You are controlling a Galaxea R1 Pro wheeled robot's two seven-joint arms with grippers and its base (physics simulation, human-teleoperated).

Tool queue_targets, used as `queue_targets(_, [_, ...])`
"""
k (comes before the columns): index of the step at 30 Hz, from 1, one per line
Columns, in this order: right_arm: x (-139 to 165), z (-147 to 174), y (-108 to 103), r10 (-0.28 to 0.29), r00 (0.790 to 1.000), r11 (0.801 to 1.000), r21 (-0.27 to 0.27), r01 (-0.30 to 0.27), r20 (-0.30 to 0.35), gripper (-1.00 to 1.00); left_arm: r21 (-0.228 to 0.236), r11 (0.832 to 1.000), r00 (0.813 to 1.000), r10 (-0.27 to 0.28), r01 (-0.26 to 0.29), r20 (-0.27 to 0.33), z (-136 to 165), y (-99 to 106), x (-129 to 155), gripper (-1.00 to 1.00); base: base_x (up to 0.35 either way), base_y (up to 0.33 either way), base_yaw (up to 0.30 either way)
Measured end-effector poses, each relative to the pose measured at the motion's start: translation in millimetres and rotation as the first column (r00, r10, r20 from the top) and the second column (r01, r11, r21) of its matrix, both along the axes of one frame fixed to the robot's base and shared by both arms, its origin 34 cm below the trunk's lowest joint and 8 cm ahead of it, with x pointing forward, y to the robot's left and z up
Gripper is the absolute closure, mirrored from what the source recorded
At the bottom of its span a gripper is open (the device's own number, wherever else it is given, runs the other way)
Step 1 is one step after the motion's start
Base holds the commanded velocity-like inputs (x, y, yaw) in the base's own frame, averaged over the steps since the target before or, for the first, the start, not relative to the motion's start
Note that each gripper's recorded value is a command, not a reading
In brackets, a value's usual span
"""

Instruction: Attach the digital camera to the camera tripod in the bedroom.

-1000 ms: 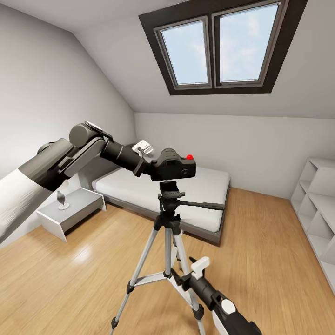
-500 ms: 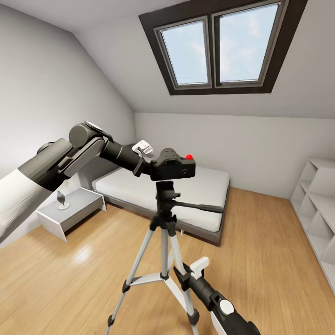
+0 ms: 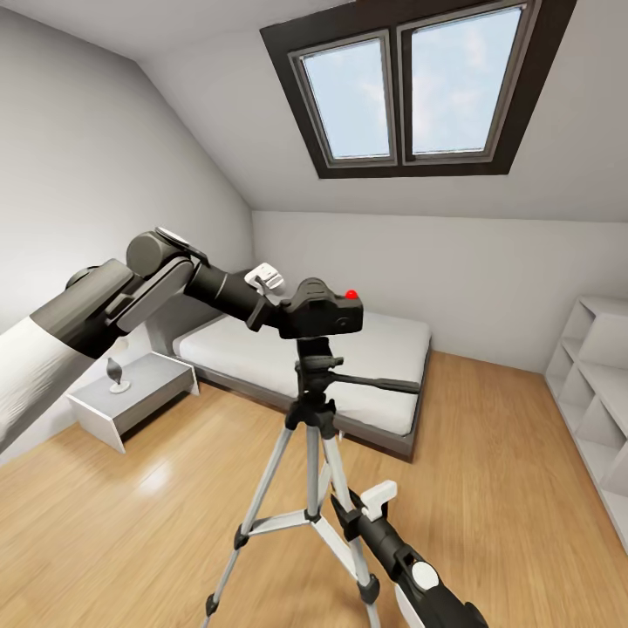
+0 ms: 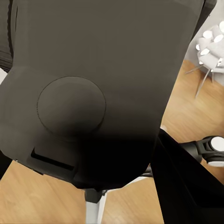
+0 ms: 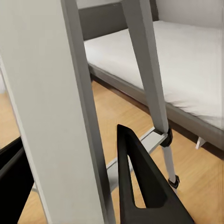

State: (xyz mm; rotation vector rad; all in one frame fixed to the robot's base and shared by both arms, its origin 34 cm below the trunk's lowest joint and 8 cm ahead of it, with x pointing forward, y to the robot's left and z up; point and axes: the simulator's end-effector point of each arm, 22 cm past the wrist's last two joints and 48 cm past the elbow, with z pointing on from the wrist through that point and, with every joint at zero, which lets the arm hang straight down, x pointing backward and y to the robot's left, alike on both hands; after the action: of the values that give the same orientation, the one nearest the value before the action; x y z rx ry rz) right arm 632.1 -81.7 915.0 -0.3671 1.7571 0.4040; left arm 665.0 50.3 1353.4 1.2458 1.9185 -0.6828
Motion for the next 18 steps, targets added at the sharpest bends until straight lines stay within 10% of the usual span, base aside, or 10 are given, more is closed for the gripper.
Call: queue_targets(18, [-0.5, -1.8, 0.0, -0.002, 1.000, 1.000, -0.005, 0.002, -0.005, 1.00, 0.003, 1.000, 1.000, 0.016, -0.016, 0.002, 0.4, 9.3, 3.0, 1.00, 0.000, 0.000, 0.000])
